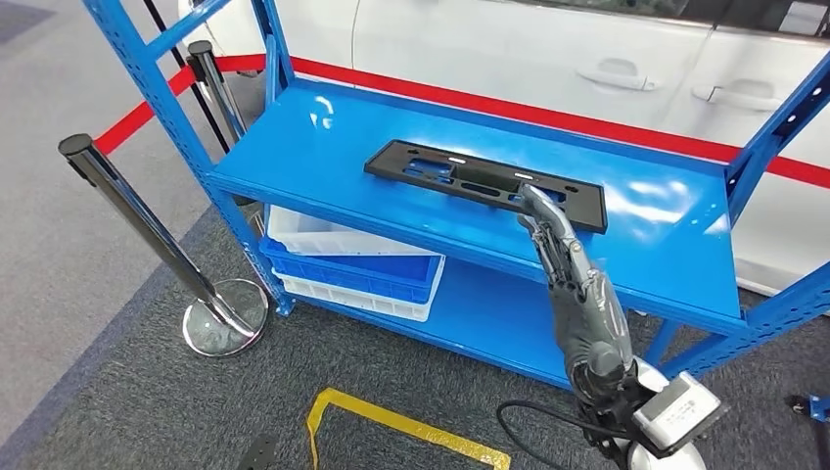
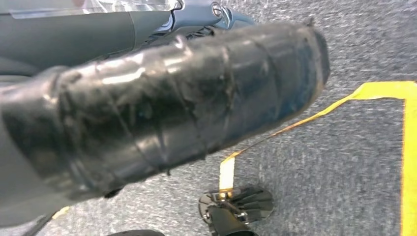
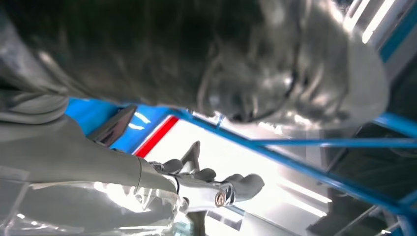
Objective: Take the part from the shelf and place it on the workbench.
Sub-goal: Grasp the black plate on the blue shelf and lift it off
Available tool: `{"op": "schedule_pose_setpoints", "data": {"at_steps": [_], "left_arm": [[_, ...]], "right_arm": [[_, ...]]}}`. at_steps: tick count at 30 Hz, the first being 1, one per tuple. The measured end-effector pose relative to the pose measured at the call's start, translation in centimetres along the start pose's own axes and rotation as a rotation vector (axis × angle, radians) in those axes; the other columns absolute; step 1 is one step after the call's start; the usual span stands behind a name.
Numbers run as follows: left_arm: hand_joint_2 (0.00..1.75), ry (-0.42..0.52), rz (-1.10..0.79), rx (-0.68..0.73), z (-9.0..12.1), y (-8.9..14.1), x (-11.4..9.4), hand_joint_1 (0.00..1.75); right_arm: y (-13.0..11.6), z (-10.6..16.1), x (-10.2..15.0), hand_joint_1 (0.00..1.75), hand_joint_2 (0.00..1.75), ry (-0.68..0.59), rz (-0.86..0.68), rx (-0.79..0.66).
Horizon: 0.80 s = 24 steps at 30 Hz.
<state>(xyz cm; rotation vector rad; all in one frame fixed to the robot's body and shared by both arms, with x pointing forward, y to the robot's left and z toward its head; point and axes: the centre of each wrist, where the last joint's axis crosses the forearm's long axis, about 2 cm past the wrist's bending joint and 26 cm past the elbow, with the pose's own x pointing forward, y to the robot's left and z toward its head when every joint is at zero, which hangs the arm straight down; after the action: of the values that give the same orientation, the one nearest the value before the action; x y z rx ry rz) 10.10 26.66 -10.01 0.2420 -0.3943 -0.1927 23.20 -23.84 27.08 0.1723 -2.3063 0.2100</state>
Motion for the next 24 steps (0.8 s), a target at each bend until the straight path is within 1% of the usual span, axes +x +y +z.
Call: {"op": "schedule_pose_setpoints", "data": {"at_steps": [6,18,24], "left_arm": [[0.0,-0.003,0.0,0.001,-0.08,0.19,0.17,0.0],[0.0,0.001,-0.001,0.004,-0.09,0.37,-0.12,0.0],[0.0,-0.003,0.0,0.005,-0.16,0.48,0.14,0.0]], "right_arm": [[0.0,-0.05,0.01,0.0,0.0,-0.002,0.0,0.006],[-0.02,-0.07,-0.09,0.0,0.0,0.002,-0.001,0.006],[-0.1,-0.07,-0.15,0.0,0.0,0.005,0.001,0.005]]}}
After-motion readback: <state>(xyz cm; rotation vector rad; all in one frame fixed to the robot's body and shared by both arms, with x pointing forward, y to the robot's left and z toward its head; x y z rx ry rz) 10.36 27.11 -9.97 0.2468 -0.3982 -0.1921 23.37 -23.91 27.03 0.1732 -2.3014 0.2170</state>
